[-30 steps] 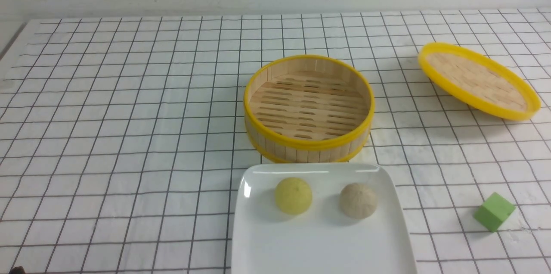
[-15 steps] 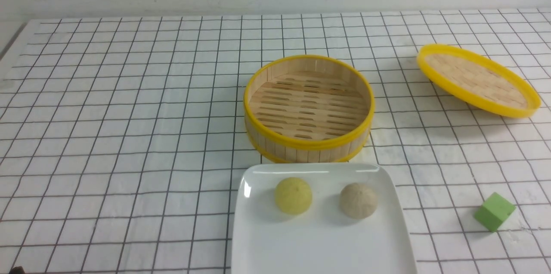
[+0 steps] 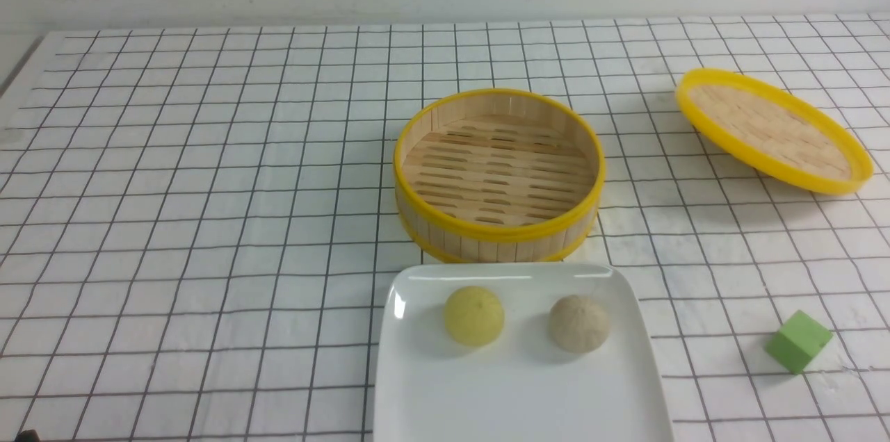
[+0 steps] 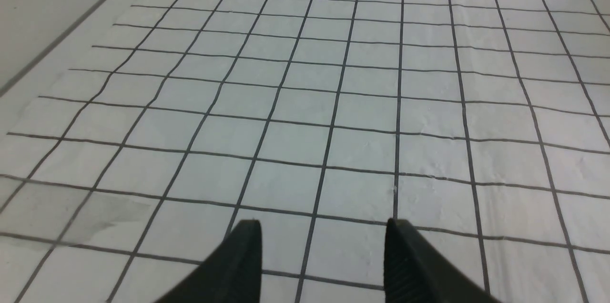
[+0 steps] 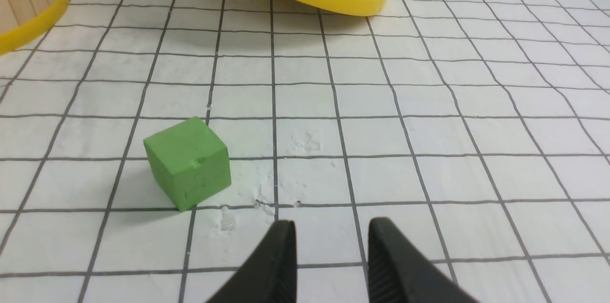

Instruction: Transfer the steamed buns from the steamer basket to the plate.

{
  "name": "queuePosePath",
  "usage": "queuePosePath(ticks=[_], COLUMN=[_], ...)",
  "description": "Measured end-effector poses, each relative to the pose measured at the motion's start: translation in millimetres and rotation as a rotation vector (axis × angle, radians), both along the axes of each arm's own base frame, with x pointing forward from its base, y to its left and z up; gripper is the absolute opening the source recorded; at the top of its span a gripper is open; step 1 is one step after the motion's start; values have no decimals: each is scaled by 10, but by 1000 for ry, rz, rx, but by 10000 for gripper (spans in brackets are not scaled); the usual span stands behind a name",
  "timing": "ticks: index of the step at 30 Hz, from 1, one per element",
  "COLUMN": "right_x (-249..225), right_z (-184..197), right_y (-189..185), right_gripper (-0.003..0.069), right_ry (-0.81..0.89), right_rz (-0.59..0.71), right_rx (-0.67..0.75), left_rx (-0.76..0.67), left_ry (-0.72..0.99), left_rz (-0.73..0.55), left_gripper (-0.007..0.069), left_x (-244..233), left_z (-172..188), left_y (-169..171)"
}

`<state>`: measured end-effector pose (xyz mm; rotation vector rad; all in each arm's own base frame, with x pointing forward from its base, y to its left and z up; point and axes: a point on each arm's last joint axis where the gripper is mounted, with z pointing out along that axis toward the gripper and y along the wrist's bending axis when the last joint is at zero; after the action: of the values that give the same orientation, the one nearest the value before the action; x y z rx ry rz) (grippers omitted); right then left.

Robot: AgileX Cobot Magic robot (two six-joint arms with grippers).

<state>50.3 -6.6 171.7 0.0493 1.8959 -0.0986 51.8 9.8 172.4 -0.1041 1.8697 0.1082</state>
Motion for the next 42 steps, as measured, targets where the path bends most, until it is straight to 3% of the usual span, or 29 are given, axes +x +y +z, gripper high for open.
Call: queuePosePath(ticks=[42], right_x=[0], right_z=[0], right_y=[0], right_gripper=[239], right_ry=[0], right_rz=[0], right_rx=[0], left_rx=[95], left_ry=[11], left_rz=[8], left_gripper=[373], left_x=[-4], left_z=[3], left_y=[32])
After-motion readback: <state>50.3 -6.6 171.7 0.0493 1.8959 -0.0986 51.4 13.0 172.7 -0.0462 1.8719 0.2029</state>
